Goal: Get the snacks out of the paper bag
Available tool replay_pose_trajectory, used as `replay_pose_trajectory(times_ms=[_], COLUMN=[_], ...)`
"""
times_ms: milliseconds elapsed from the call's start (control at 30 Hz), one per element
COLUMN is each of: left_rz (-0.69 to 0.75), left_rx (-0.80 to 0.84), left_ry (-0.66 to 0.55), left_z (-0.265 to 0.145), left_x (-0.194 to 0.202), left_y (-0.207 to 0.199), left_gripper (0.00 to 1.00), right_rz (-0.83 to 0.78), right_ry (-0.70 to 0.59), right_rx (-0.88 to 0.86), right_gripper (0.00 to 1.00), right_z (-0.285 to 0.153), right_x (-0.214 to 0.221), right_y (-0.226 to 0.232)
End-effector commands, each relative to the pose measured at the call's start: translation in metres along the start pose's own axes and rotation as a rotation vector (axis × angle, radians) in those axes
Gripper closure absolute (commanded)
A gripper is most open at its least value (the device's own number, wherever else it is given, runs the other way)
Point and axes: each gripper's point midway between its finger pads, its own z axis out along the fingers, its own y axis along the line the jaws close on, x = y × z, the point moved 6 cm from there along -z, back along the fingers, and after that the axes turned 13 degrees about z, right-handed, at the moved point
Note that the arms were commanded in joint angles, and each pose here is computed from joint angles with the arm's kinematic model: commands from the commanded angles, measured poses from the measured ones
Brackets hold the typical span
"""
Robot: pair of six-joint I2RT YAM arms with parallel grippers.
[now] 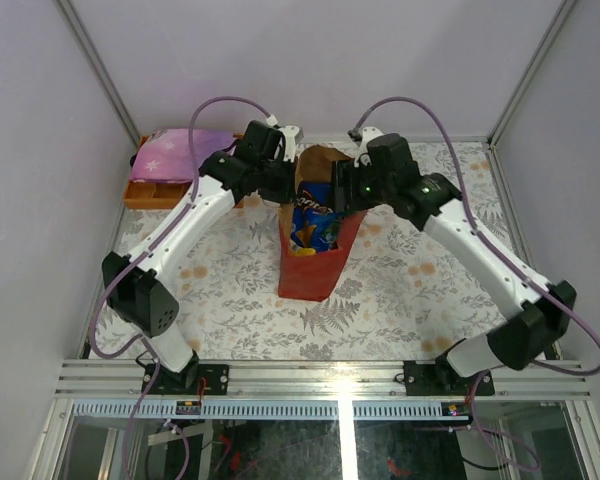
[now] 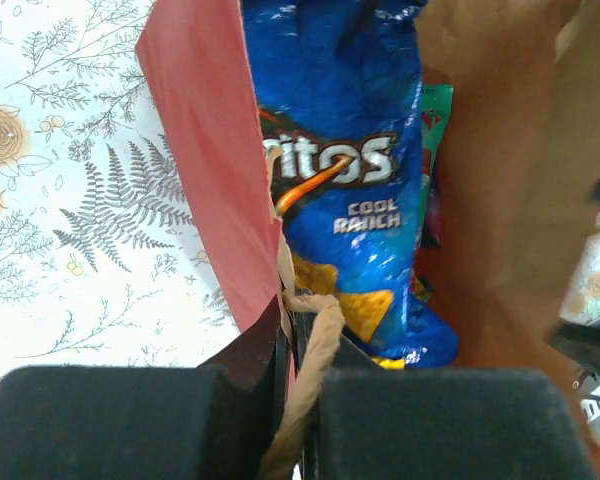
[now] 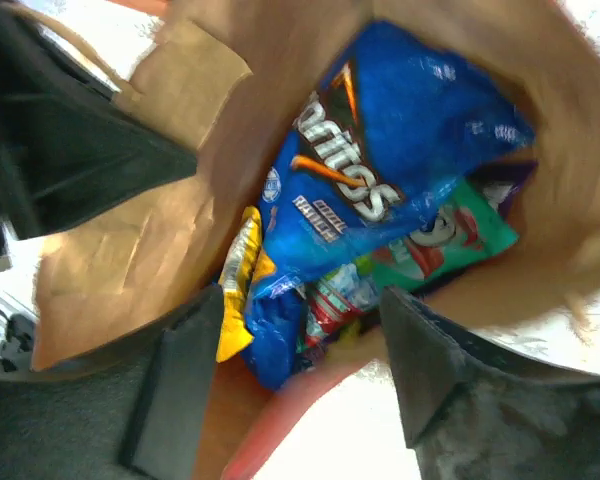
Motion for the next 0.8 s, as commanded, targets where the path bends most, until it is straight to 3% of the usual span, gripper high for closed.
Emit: replay_pose_trajectory(times_ms=[0,33,67,133,200,333,567,767], left_rz=[0.05,0.042,0.036,0.033,0.03,0.032,0.056,0.067], left_rx=[-0.018,-0.049,-0.074,-0.1,-0.117,-0.154,-0.244,-0.326], left_ry=[-0.129,-0.117,-0.106,-0.094,-0.097,-0.103,-0.124,-0.082], left_z=[-0.035,-0.035,-0.035,-0.035,-0.036,-0.035,-0.037,-0.02], left_x=[-0.015,-0.012,-0.009,-0.006,-0.007,-0.011,-0.034,-0.045], left_y=[-0.009,-0.005,-0.002,0.0,0.003,0.007,0.017,0.029], left_gripper=[0.96,0.87,0.73,0.58,0.36,0.02,0.0,0.0], right_rz=[-0.095,-0.115,-0.136,-0.165,-0.188,-0.245,-0.334,-0.28], right_ry=[-0.198,-0.221,-0.249,-0.277,-0.318,-0.334,-0.168,-0.052], right_rx=[-0.031,-0.001,0.027,0.098,0.154,0.256,0.36,0.332], right_gripper=[0.11,0.01,0.0,0.0,0.0,0.01,0.01,0.08], right_z=[-0.068,-0.079,-0.089,-0.104,-0.117,-0.114,-0.066,-0.032], right_x=[-0.029,-0.032,-0.038,-0.044,-0.051,-0.055,-0.057,-0.054], right_y=[0.017,0.014,0.013,0.007,0.002,-0.012,-0.034,-0.048])
